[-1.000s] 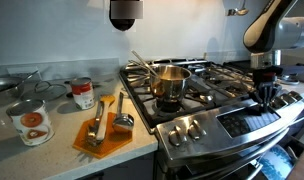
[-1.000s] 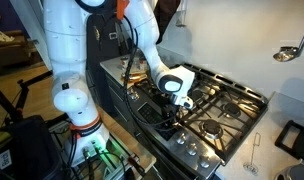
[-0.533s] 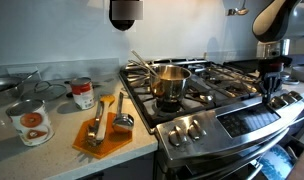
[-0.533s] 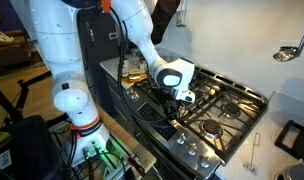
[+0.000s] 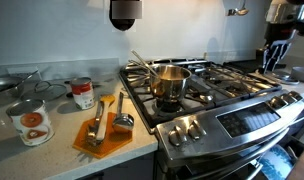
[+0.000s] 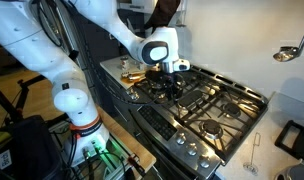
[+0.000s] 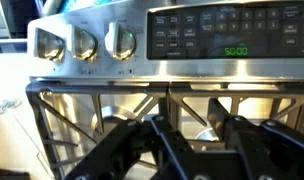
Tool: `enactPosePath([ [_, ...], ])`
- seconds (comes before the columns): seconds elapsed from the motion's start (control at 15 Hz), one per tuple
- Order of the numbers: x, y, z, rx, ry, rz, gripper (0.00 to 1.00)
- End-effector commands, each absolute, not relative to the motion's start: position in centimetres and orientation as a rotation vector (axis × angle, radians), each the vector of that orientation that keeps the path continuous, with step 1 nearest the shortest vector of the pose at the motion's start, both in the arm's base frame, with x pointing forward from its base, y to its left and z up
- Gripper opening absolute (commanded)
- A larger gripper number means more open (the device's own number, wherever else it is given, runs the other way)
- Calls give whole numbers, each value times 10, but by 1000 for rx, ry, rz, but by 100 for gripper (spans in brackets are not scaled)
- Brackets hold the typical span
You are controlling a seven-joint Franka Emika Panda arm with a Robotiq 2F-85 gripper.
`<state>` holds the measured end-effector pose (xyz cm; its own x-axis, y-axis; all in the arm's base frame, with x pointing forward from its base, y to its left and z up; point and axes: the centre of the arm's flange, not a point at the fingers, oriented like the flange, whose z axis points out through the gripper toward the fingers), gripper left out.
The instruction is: Press three buttons on the stove
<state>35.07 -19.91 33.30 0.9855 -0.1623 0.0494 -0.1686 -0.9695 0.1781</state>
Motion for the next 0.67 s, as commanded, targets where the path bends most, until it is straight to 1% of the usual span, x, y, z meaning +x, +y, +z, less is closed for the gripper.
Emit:
enactPosePath([
  [0.0,325,-161,390,2901,-211,238,78],
  [0.13,319,-150,415,2910,-239,315,94],
  [0.2,316,-147,426,2916,-265,337,99],
  [0.4,306,-144,455,2946,-375,390,100],
  [0.47,327,-156,441,2927,-300,360,100],
  [0.6,324,-154,449,2923,-304,384,100],
])
